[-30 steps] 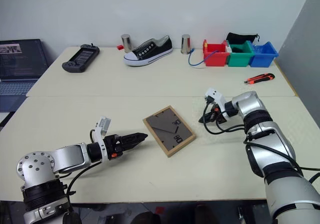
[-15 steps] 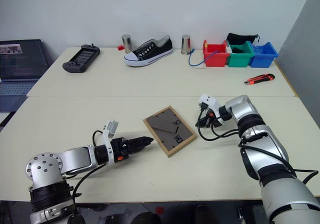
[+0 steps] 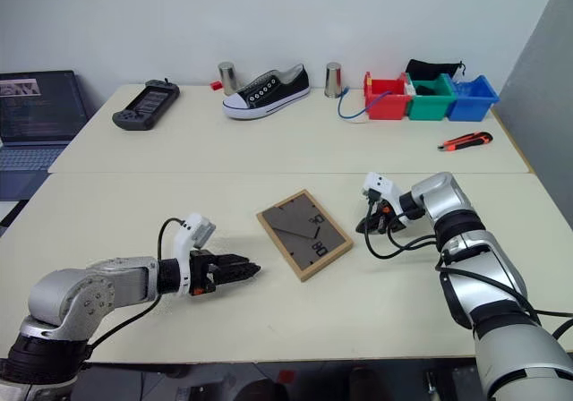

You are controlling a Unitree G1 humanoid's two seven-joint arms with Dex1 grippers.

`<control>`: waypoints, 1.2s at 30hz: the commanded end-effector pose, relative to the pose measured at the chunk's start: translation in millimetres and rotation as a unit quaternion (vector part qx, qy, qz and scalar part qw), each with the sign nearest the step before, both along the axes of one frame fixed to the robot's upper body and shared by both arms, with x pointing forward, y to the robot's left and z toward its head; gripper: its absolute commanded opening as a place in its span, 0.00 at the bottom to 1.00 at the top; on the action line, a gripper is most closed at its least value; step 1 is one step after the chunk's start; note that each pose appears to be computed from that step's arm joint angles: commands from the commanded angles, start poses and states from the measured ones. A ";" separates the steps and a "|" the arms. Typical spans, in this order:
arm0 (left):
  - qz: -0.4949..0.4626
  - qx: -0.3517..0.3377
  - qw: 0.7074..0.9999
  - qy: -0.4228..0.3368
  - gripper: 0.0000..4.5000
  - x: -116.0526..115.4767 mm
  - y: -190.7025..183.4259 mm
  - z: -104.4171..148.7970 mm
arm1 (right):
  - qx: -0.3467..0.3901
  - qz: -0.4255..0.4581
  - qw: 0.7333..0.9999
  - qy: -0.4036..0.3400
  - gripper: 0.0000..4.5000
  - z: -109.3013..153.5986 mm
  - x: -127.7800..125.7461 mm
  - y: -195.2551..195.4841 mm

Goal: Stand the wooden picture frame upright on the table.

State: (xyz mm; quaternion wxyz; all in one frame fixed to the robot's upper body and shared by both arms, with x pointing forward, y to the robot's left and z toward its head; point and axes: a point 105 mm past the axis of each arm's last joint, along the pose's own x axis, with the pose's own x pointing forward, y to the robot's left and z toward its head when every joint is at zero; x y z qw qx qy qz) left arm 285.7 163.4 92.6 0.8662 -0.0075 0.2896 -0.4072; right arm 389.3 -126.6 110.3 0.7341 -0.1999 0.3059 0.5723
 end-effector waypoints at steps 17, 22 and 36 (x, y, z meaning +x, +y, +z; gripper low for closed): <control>-0.072 0.034 0.993 -0.091 0.01 23.3 -32.4 -2.6 | 0.015 0.036 0.999 0.013 0.00 -2.4 -15.3 10.0; -0.079 0.041 0.992 -0.092 0.01 26.6 -36.8 -3.0 | 0.026 0.045 0.999 0.017 0.00 -1.3 -22.6 14.2; -0.095 0.054 0.989 -0.099 0.01 36.2 -43.0 -1.3 | 0.045 0.078 0.995 0.039 0.00 -0.3 -52.8 26.0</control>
